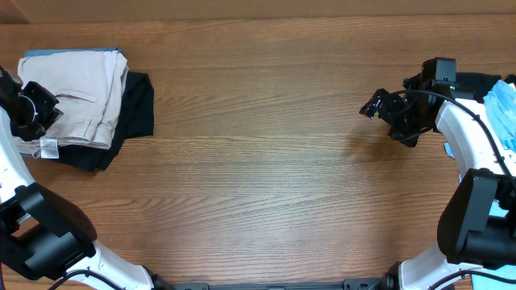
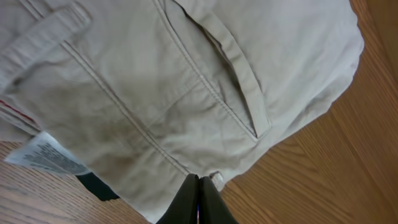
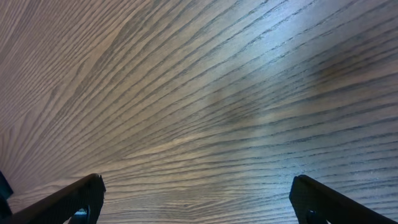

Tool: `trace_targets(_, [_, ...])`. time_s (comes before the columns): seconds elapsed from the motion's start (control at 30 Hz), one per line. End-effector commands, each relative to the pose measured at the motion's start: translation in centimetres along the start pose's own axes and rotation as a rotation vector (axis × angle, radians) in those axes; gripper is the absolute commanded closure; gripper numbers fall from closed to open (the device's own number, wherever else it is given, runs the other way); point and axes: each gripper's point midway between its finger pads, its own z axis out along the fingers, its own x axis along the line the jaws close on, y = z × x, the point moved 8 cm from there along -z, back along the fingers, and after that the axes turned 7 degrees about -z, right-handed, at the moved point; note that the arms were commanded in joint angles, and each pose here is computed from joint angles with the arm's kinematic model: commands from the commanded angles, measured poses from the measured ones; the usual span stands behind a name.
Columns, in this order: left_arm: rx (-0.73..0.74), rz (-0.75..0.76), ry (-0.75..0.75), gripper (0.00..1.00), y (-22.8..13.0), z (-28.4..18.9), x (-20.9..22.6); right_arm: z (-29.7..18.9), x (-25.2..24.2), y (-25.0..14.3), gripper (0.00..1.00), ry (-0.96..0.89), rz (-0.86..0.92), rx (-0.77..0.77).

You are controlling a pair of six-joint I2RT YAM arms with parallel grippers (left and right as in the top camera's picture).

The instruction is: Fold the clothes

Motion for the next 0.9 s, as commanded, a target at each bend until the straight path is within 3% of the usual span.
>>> trace_targets(0.0, [0.024, 0.035, -0.021, 0.96, -0.7, 0.5, -1.0, -0.3, 0.3, 0.3, 0.00, -0.001, -0.019, -0.018])
trace_targets(0.23, [0.179, 0.042, 0.043, 0.96, -2.4, 6.9, -0.8, -0.3, 0.3, 0.3, 0.00, -0.001, -0.020, -0.018])
trace_targets(0.33, [0.156, 0.054, -0.042, 0.96, -1.9, 5.2, -2.2, -0.3, 0.3, 0.3, 0.00, -0.001, -0.020, -0.018])
trace_targets(0.37, [0.092, 0.080, -0.089, 0.96, -1.4, 2.5, -3.5, -0.3, 0.3, 0.3, 0.00, -0.001, -0.020, -0.018])
trace_targets(0.47, [-0.103, 0.098, -0.006, 0.93, 0.2, -1.3, -3.8, -0.3, 0.3, 0.3, 0.00, -0.001, -0.019, -0.018])
trace_targets(0.6, [-0.133, 0.083, 0.141, 0.94, 1.0, 0.4, -2.2, -0.3, 0.3, 0.3, 0.00, -0.001, -0.019, -0.018])
trace_targets(0.77, [-0.055, 0.058, 0.314, 0.96, 1.9, 6.6, 0.7, -0.3, 0.3, 0.3, 0.00, -0.001, -0.020, -0.018])
trace_targets(0.87, [-0.048, 0.055, 0.194, 0.96, 2.1, 5.7, -0.5, -0.3, 0.3, 0.3, 0.00, -0.001, -0.020, -0.018])
